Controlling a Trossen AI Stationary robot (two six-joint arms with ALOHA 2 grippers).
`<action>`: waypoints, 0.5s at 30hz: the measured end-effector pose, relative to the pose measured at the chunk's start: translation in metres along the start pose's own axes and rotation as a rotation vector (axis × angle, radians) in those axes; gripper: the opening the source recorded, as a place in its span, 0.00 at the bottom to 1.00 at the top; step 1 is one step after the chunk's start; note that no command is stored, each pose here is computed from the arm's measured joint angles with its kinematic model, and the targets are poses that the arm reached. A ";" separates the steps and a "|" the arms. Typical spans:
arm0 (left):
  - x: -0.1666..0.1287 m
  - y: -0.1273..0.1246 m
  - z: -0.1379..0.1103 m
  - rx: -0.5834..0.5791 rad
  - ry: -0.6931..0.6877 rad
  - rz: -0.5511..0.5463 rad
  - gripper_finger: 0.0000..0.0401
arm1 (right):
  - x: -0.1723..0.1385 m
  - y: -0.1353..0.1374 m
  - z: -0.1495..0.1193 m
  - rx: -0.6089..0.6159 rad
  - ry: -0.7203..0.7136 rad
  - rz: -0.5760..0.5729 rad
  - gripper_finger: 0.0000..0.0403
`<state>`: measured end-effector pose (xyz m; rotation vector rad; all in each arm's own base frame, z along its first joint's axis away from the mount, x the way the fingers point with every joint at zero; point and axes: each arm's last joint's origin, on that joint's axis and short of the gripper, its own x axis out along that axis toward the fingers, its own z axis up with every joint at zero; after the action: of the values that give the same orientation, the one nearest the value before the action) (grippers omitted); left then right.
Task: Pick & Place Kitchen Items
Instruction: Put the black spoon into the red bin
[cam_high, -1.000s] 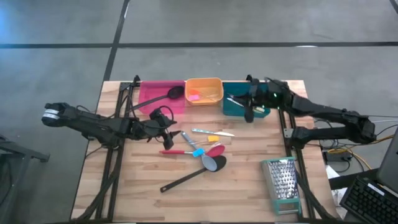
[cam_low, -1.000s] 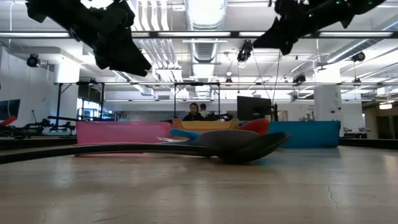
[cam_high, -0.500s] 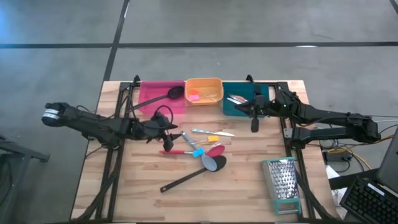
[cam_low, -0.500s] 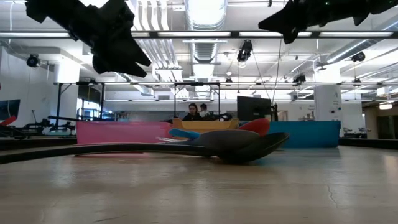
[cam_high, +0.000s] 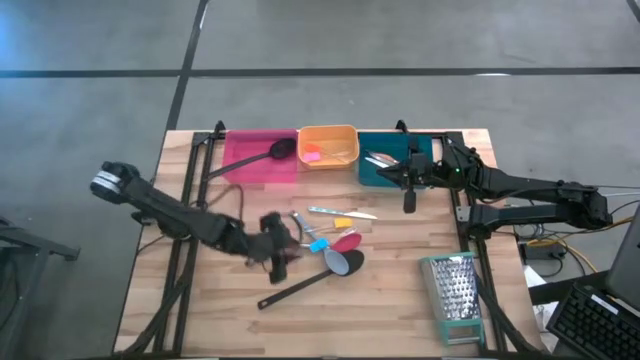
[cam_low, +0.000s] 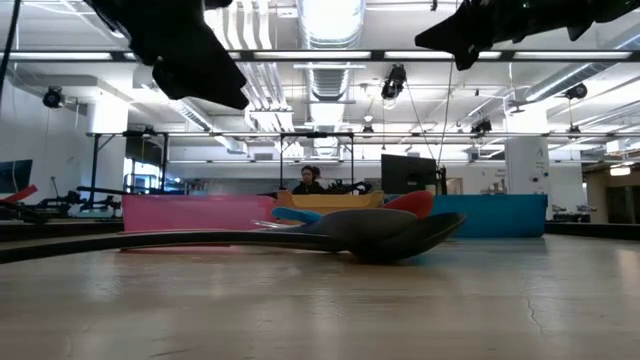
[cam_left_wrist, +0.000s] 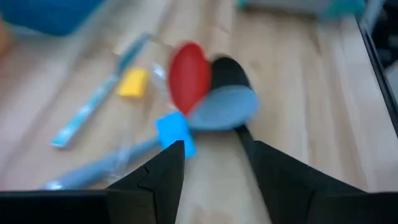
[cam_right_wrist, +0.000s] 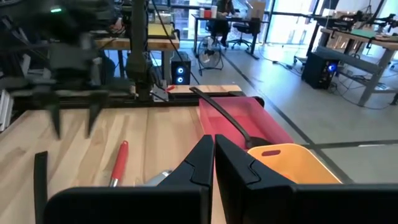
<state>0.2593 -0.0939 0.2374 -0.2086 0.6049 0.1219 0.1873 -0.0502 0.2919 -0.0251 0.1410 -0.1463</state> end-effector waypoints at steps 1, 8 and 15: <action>0.003 -0.008 -0.001 0.021 0.021 -0.009 0.47 | 0.000 0.000 0.000 0.001 0.000 0.000 0.02; 0.019 -0.051 -0.010 0.043 0.190 0.010 0.46 | 0.000 0.000 0.000 0.003 0.002 0.000 0.02; 0.037 -0.066 -0.015 -0.085 0.265 0.062 0.46 | 0.000 0.000 0.000 0.021 0.003 0.000 0.02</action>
<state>0.2932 -0.1590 0.2146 -0.2910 0.8717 0.1815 0.1874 -0.0502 0.2915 -0.0042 0.1428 -0.1476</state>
